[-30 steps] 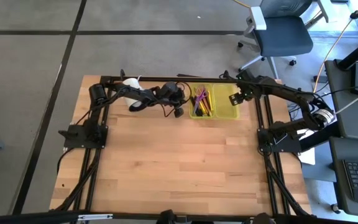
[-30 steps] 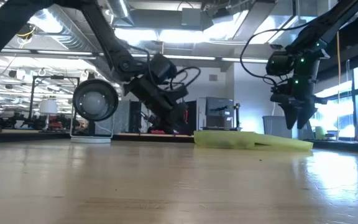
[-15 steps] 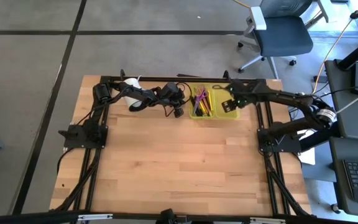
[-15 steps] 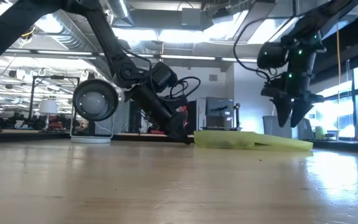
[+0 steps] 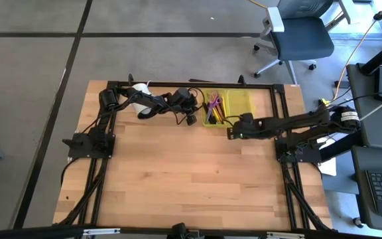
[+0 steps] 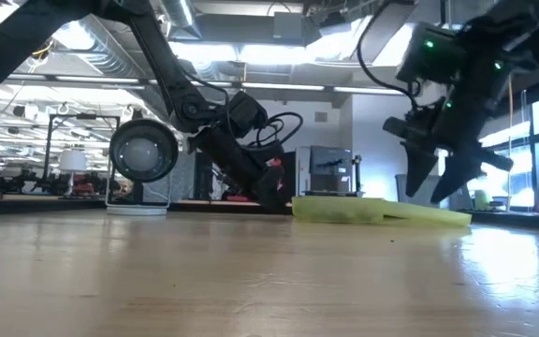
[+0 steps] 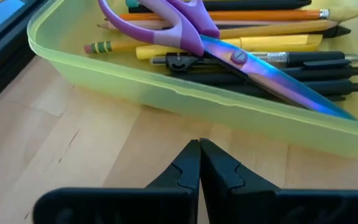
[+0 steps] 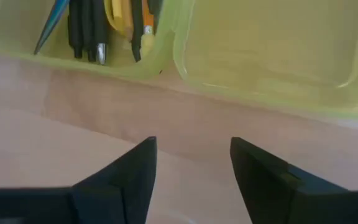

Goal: Pick & place school supplies into a supply box
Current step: Close the yellow supply box

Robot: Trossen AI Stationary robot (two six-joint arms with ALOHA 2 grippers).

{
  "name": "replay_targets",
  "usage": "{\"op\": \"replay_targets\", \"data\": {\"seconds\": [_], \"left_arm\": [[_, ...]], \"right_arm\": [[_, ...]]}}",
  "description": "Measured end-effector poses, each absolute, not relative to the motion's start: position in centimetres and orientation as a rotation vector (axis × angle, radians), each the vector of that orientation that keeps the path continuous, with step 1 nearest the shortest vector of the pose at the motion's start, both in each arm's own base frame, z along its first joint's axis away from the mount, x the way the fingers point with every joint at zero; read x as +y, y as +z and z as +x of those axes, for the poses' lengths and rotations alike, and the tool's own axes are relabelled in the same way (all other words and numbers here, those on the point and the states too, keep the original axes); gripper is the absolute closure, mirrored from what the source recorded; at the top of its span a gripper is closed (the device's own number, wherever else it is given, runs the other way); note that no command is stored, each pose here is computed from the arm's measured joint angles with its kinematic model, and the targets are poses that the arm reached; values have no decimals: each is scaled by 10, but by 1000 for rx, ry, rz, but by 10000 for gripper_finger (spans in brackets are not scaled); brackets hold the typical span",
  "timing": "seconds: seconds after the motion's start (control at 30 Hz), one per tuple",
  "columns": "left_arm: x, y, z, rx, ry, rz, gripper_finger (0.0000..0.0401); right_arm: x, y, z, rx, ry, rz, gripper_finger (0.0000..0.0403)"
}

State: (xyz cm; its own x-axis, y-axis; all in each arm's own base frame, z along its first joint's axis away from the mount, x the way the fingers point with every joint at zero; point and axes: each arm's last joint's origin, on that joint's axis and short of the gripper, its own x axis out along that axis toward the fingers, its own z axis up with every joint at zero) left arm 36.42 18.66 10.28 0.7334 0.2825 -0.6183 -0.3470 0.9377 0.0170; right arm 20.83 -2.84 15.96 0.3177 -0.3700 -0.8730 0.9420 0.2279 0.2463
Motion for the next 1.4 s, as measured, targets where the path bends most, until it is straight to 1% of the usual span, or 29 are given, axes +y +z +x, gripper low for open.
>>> {"op": "replay_targets", "data": {"seconds": [0.1, 0.2, 0.4, 0.73, 1.23, 1.4], "left_arm": [[187, 103, 364, 659, 347, -101, 400], [187, 103, 364, 661, 347, -102, 400], [187, 103, 364, 662, 348, -104, 400], [187, 103, 364, 662, 348, -104, 400], [186, 102, 364, 670, 346, -104, 398], [186, 102, 364, 670, 346, -104, 400]], "right_arm": [[-23, 143, 205, 689, -1045, 922, 195], [-23, 129, 201, 636, -1060, 889, 195], [-25, 112, 197, 618, -1162, 818, 195], [-30, 86, 208, 536, -1273, 672, 195], [-29, 65, 212, 424, -1365, 496, 195], [-30, 62, 212, 428, -1369, 421, 195]]}}
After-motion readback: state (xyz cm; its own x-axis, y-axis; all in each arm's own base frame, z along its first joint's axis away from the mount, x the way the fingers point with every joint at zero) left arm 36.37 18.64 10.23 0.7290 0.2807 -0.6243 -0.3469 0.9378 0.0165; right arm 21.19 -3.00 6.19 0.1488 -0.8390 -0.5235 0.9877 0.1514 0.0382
